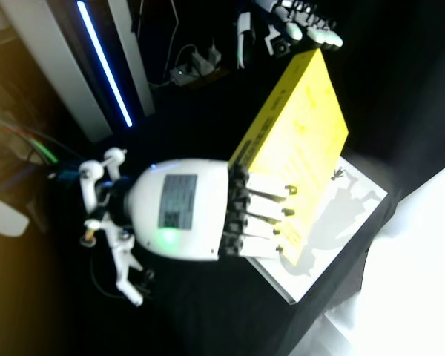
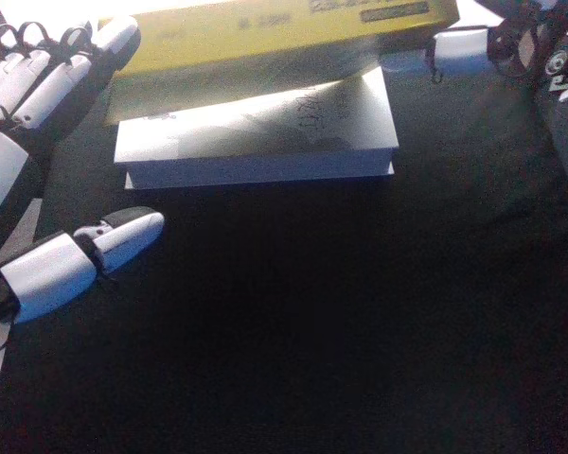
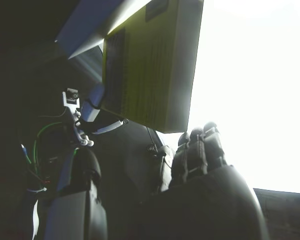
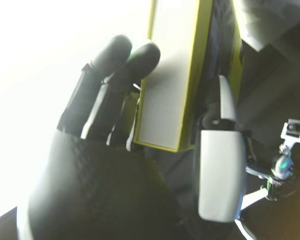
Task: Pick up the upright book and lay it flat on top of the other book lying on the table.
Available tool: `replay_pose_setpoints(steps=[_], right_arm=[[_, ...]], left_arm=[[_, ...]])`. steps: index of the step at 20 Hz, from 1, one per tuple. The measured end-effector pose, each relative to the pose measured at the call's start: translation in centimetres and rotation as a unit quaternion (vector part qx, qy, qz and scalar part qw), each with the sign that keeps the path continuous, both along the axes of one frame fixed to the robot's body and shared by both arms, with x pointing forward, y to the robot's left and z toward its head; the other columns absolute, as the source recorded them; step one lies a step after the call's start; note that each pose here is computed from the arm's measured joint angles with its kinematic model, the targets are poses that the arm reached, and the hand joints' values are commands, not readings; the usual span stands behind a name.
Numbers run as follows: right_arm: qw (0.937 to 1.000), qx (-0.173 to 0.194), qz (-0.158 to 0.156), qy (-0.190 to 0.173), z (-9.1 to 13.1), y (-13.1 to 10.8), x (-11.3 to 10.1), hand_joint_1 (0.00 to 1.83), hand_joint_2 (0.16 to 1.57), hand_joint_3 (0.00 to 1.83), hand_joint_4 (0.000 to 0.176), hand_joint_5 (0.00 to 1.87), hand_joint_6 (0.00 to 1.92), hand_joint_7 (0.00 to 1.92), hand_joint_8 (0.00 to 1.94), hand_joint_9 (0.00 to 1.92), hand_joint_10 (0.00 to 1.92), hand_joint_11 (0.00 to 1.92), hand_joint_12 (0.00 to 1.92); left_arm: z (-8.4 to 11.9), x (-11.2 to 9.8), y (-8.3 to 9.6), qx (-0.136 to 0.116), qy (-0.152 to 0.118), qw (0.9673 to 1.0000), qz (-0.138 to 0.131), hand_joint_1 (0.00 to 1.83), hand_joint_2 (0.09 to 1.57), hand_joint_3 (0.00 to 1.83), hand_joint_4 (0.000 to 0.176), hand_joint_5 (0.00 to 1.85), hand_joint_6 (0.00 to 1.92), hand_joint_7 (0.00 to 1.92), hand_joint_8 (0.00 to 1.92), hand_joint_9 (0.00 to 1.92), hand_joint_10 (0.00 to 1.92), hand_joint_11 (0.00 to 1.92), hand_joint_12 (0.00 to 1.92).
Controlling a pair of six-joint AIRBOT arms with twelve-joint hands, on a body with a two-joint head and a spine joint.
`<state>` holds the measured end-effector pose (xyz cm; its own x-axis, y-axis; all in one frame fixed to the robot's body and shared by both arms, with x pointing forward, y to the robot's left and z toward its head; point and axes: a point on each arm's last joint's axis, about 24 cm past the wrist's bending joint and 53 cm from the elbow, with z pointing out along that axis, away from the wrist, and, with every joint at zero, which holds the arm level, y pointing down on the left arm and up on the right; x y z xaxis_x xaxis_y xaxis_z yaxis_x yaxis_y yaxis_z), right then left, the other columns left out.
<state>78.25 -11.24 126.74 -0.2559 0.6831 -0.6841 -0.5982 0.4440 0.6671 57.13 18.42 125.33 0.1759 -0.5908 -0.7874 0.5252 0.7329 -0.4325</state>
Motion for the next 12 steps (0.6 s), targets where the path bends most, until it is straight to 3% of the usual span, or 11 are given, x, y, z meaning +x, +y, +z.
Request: replay_pose_setpoints(steps=[2, 3, 5, 6, 7, 8, 9, 10, 11, 12], right_arm=[[0.9999, 0.005, -0.011, 0.008, -0.1, -0.9, 0.5, 1.37, 1.15, 0.0, 0.0, 0.72, 1.22, 0.93, 1.03, 0.94, 1.3, 0.72, 1.61], [0.9998, 0.007, -0.017, 0.012, -0.1, -1.4, 0.8, 1.37, 1.16, 0.0, 0.0, 0.7, 1.24, 0.9, 1.05, 0.95, 1.3, 0.72, 1.63], [0.9993, 0.008, -0.028, 0.021, -0.3, -2.4, 1.1, 1.36, 1.18, 0.0, 0.0, 0.66, 1.28, 0.88, 1.1, 0.93, 1.33, 0.73, 1.63], [0.9991, 0.009, -0.033, 0.025, -0.4, -2.7, 1.3, 1.36, 1.18, 0.0, 0.0, 0.65, 1.3, 0.86, 1.12, 0.91, 1.36, 0.74, 1.64], [0.9989, 0.01, -0.035, 0.029, -0.5, -2.8, 1.4, 1.36, 1.18, 0.0, 0.0, 0.65, 1.32, 0.87, 1.09, 0.92, 1.35, 0.77, 1.63], [0.9988, 0.008, -0.038, 0.029, -0.7, -2.7, 1.7, 1.36, 1.18, 0.0, 0.0, 0.64, 1.32, 0.88, 1.09, 0.92, 1.34, 0.77, 1.62], [0.9988, 0.009, -0.037, 0.031, -0.9, -2.3, 1.8, 1.36, 1.17, 0.0, 0.0, 0.67, 1.27, 0.9, 1.07, 0.92, 1.32, 0.74, 1.62], [0.9988, 0.01, -0.035, 0.031, -1.0, -1.9, 1.8, 1.37, 1.16, 0.0, 0.0, 0.69, 1.24, 0.91, 1.06, 0.93, 1.3, 0.75, 1.6], [0.999, 0.008, -0.033, 0.03, -1.1, -1.5, 1.8, 1.37, 1.16, 0.0, 0.0, 0.71, 1.23, 0.94, 1.02, 0.93, 1.29, 0.74, 1.59], [0.999, 0.009, -0.031, 0.03, -1.1, -1.2, 1.7, 1.37, 1.15, 0.0, 0.0, 0.73, 1.21, 0.95, 1.0, 0.94, 1.27, 0.75, 1.59]], left_arm=[[-0.1, 0.0, 0.0, 0.001, 0.001, 1.0, 0.001, 0.57, 1.15, 0.0, 0.151, 0.0, 0.0, 0.0, 0.0, 0.0, 0.0, 0.0, 0.0], [-0.1, 0.0, 0.0, 0.001, 0.002, 1.0, 0.001, 0.53, 1.15, 0.0, 0.159, 0.0, 0.0, 0.0, 0.0, 0.0, 0.0, 0.0, 0.0], [-0.1, 0.0, 0.1, 0.001, 0.001, 1.0, 0.001, 0.56, 1.17, 0.01, 0.131, 0.0, 0.0, 0.0, 0.0, 0.0, 0.0, 0.0, 0.0], [-0.1, 0.0, 0.1, 0.001, 0.002, 1.0, 0.001, 0.59, 1.17, 0.0, 0.143, 0.0, 0.0, 0.0, 0.0, 0.0, 0.0, 0.0, 0.0], [-0.1, 0.0, 0.1, 0.001, 0.001, 1.0, 0.001, 0.59, 1.17, 0.0, 0.137, 0.0, 0.0, 0.0, 0.0, 0.0, 0.0, 0.0, 0.0], [-0.1, 0.0, 0.1, 0.001, 0.001, 1.0, 0.001, 0.58, 1.17, 0.0, 0.142, 0.0, 0.0, 0.0, 0.0, 0.0, 0.0, 0.0, 0.0], [-0.2, -0.1, 0.1, 0.002, 0.001, 1.0, 0.002, 0.61, 1.18, 0.01, 0.135, 0.0, 0.0, 0.0, 0.0, 0.0, 0.0, 0.0, 0.0], [-0.2, -0.1, 0.2, 0.002, 0.001, 1.0, 0.002, 0.6, 1.19, 0.01, 0.116, 0.0, 0.0, 0.0, 0.0, 0.0, 0.0, 0.0, 0.0], [-0.2, -0.1, 0.2, 0.002, 0.001, 1.0, 0.002, 0.58, 1.18, 0.0, 0.122, 0.0, 0.0, 0.0, 0.0, 0.0, 0.0, 0.0, 0.0], [-0.2, -0.1, 0.2, 0.002, 0.002, 1.0, 0.003, 0.55, 1.19, 0.0, 0.106, 0.0, 0.0, 0.0, 0.0, 0.0, 0.0, 0.0, 0.0]])
